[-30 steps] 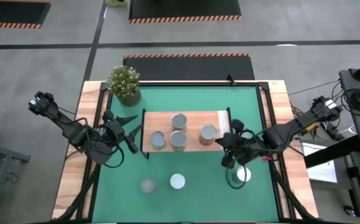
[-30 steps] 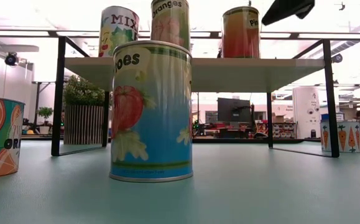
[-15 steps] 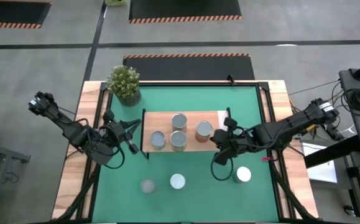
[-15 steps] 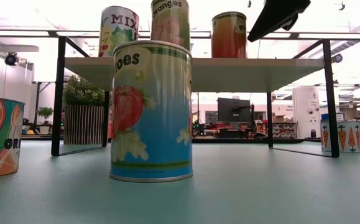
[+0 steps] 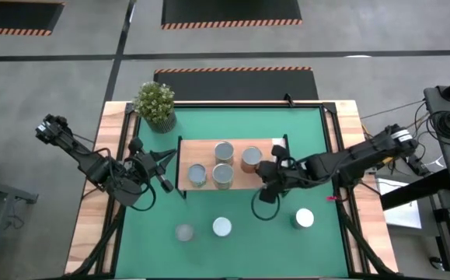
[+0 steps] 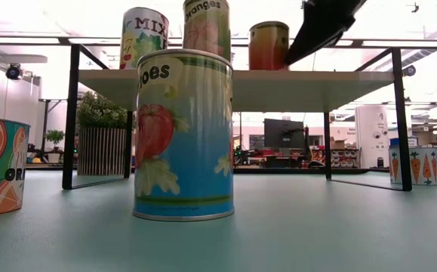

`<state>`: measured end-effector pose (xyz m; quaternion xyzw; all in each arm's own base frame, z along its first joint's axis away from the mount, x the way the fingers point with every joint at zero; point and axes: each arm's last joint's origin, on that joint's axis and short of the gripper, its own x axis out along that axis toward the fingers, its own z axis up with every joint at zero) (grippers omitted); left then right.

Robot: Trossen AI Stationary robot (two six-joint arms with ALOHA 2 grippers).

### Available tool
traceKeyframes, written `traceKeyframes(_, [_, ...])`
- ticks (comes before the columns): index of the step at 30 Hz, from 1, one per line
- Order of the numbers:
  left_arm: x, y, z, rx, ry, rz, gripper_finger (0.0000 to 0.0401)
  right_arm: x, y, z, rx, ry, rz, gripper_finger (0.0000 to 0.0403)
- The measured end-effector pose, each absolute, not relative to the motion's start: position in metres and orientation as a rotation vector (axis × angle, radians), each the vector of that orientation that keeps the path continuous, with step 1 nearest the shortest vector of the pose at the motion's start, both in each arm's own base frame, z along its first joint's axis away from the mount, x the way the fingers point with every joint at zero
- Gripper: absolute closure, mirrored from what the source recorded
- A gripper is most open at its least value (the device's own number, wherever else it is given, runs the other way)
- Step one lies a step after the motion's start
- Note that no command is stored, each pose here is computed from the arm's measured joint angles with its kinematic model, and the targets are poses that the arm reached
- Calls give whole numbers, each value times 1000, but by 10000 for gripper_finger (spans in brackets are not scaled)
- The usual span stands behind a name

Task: Pick and place cans onto a shelf
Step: Put the canned of pineapples on the shelf

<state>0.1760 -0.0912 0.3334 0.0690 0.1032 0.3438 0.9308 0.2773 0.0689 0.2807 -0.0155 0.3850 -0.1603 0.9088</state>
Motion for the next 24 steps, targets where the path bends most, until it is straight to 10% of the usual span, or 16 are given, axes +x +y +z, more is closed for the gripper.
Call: traceKeyframes(24, [176,-91,333,144,213,704,401,295,25,285,-71,750,-419,394])
